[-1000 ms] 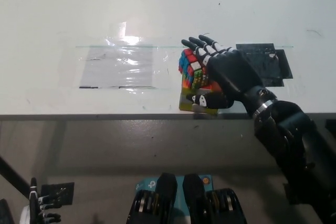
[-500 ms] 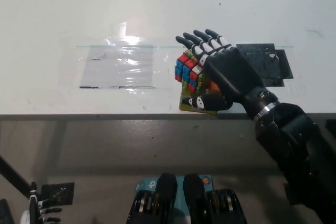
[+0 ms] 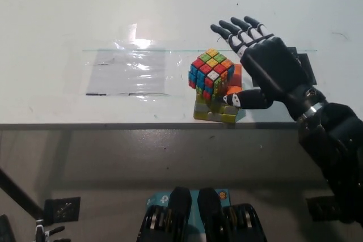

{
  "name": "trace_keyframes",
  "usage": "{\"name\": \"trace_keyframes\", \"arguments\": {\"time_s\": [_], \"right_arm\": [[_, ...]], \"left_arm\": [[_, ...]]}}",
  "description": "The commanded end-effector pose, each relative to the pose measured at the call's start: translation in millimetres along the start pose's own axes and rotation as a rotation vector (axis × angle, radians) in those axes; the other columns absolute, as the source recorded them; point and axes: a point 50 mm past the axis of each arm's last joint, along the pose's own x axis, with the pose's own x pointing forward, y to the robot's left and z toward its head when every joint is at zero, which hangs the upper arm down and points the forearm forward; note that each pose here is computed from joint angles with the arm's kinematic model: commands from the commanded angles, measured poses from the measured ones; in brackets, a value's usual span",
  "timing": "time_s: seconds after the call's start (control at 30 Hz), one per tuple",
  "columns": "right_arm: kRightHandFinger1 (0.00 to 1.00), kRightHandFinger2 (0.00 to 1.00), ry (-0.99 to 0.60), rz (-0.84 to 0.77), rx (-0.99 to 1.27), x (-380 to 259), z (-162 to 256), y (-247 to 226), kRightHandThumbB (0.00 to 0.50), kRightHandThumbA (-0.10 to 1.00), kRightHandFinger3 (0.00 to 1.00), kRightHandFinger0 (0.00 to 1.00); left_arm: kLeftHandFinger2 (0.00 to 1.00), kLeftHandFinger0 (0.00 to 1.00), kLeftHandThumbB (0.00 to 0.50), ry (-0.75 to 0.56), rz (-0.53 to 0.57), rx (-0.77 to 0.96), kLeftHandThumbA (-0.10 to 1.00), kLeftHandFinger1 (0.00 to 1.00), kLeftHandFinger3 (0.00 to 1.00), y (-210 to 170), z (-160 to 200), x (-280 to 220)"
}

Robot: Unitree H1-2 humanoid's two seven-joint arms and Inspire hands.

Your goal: The robot uses its right hand to pick up the small cube kept on the middle on the desk and place it on the bigger cube kept next to it

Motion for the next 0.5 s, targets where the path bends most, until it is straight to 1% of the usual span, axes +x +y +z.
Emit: {"name": "trace_keyframes", "arguments": {"time_s": [0.0, 0.03, 0.07, 0.1, 0.13, 0.17, 0.23, 0.27, 0.3, 0.33, 0.37, 0.4, 0.43, 0.47], "right_arm": [[1.0, 1.0, -0.022, -0.059, -0.006, -11, 5, -28, 0.5, 0.93, 1.0, 1.0], [1.0, 1.0, -0.009, -0.065, -0.01, -20, 6, -31, 0.5, 0.92, 1.0, 1.0], [1.0, 1.0, 0.002, -0.076, -0.006, -28, 6, -31, 0.5, 0.93, 1.0, 1.0], [1.0, 1.0, 0.033, -0.092, -0.001, -49, 6, -33, 0.5, 0.94, 1.0, 1.0], [1.0, 1.0, 0.039, -0.092, 0.0, -51, 6, -33, 0.5, 0.93, 1.0, 1.0], [1.0, 1.0, 0.067, -0.104, 0.032, -70, 8, -32, 0.5, 0.92, 1.0, 1.0], [1.0, 1.0, 0.098, -0.106, 0.058, -86, 10, -28, 0.5, 0.92, 1.0, 1.0], [1.0, 1.0, 0.141, -0.082, 0.093, -107, 12, -20, 0.486, 0.9, 1.0, 1.0], [1.0, 1.0, 0.175, -0.07, 0.119, -121, 13, -13, 0.481, 0.89, 1.0, 1.0], [1.0, 1.0, 0.194, -0.069, 0.125, -130, 12, -7, 0.481, 0.88, 1.0, 1.0], [1.0, 1.0, 0.222, -0.058, 0.129, -140, 12, 0, 0.479, 0.88, 1.0, 1.0], [1.0, 1.0, 0.245, -0.045, 0.145, -149, 12, 6, 0.479, 0.9, 1.0, 1.0], [1.0, 1.0, 0.253, -0.04, 0.151, -151, 12, 8, 0.48, 0.91, 1.0, 1.0], [1.0, 1.0, 0.308, -0.016, 0.193, -164, 13, 19, 0.481, 0.89, 1.0, 1.0]], "left_arm": [[0.36, 0.37, 0.304, -0.041, 0.016, -0.038, 1.0, 0.24, 0.53, 7, 9, 3], [0.39, 0.4, 0.295, -0.043, 0.012, -0.032, 1.0, 0.27, 0.56, 8, 10, 3], [0.4, 0.37, 0.295, -0.042, 0.014, -0.03, 1.0, 0.27, 0.56, 8, 11, 4], [0.43, 0.37, 0.286, -0.039, 0.014, -0.024, 1.0, 0.3, 0.57, 8, 11, 4], [0.44, 0.38, 0.284, -0.04, 0.015, -0.024, 1.0, 0.3, 0.58, 8, 12, 4], [0.46, 0.42, 0.276, -0.041, 0.014, -0.021, 1.0, 0.32, 0.59, 9, 12, 4], [0.48, 0.43, 0.271, -0.041, 0.012, -0.02, 1.0, 0.32, 0.64, 9, 12, 4], [0.45, 0.42, 0.291, -0.04, 0.018, -0.03, 1.0, 0.28, 0.64, 9, 11, 5], [0.46, 0.45, 0.281, -0.038, 0.012, -0.034, 1.0, 0.28, 0.66, 10, 10, 5], [0.5, 0.44, 0.275, -0.043, 0.008, -0.029, 1.0, 0.3, 0.7, 9, 11, 5], [0.49, 0.42, 0.287, -0.035, 0.016, -0.037, 1.0, 0.28, 0.69, 9, 10, 6], [0.48, 0.36, 0.287, -0.039, 0.012, -0.032, 1.0, 0.27, 0.65, 9, 10, 6], [0.49, 0.33, 0.283, -0.041, 0.011, -0.03, 1.0, 0.27, 0.64, 10, 9, 5], [0.52, 0.31, 0.276, -0.039, 0.009, -0.03, 1.0, 0.27, 0.68, 10, 8, 5]]}}
